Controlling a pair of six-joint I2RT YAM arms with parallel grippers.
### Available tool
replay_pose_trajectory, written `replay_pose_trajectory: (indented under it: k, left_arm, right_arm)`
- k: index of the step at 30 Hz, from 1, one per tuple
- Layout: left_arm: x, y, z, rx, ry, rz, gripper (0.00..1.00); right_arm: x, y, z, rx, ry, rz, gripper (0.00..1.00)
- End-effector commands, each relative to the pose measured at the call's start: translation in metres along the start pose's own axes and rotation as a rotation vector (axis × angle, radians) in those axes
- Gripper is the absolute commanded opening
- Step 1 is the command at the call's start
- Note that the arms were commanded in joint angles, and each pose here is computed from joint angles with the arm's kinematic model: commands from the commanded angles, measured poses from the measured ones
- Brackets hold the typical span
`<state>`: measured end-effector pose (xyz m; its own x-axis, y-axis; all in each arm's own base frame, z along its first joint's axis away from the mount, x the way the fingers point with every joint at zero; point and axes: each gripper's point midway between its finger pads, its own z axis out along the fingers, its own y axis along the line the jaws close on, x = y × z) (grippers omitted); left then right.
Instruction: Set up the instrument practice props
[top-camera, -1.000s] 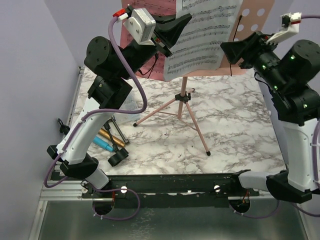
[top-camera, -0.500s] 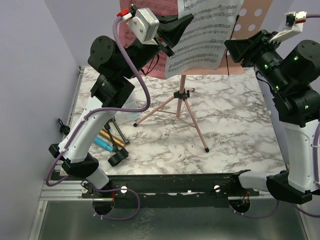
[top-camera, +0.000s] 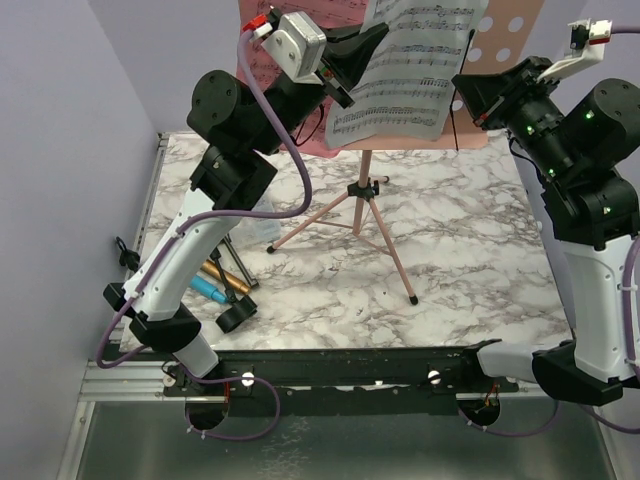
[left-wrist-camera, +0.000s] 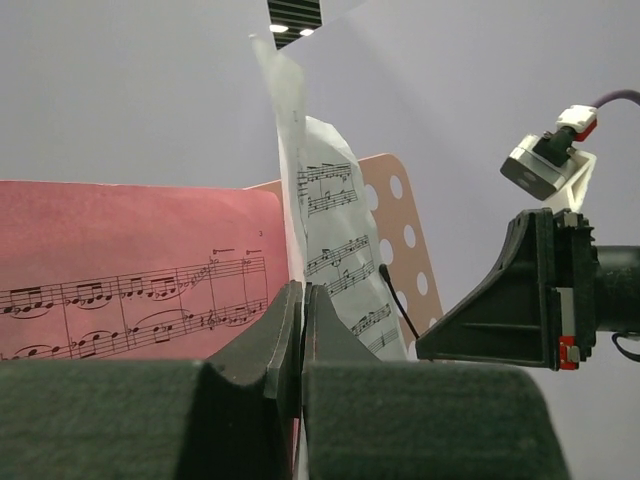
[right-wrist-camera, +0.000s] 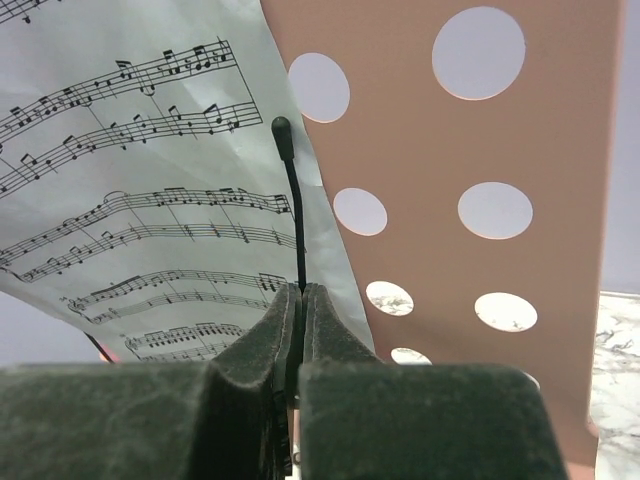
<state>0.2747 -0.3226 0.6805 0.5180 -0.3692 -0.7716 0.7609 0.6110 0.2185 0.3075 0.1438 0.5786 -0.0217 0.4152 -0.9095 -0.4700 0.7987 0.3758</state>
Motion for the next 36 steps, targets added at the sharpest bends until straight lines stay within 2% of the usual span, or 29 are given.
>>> replay_pose_trajectory:
  k: [1, 15, 26, 36]
  left_arm:
    - [-0.006, 0.016, 0.001, -0.081, -0.027, 0.023, 0.0]
    - [0.01, 0.014, 0.012, -0.066, -0.021, 0.002, 0.0]
    - [0.016, 0.0, 0.027, 0.003, -0.055, -0.088, 0.0]
    - [0.009, 0.004, 0.026, -0.031, -0.114, -0.147, 0.0]
  right_arm:
    - [-0.01, 0.008, -0.006, -0.035, -0.052, -0.01, 0.0]
    - [-0.018, 0.026, -0.018, -0.16, -0.167, -0.074, 0.0]
    - [-0.016, 0.028, -0.014, -0.179, -0.147, -0.084, 0.0]
    - [-0.018, 0.027, -0.014, -0.169, -0.155, -0.087, 0.0]
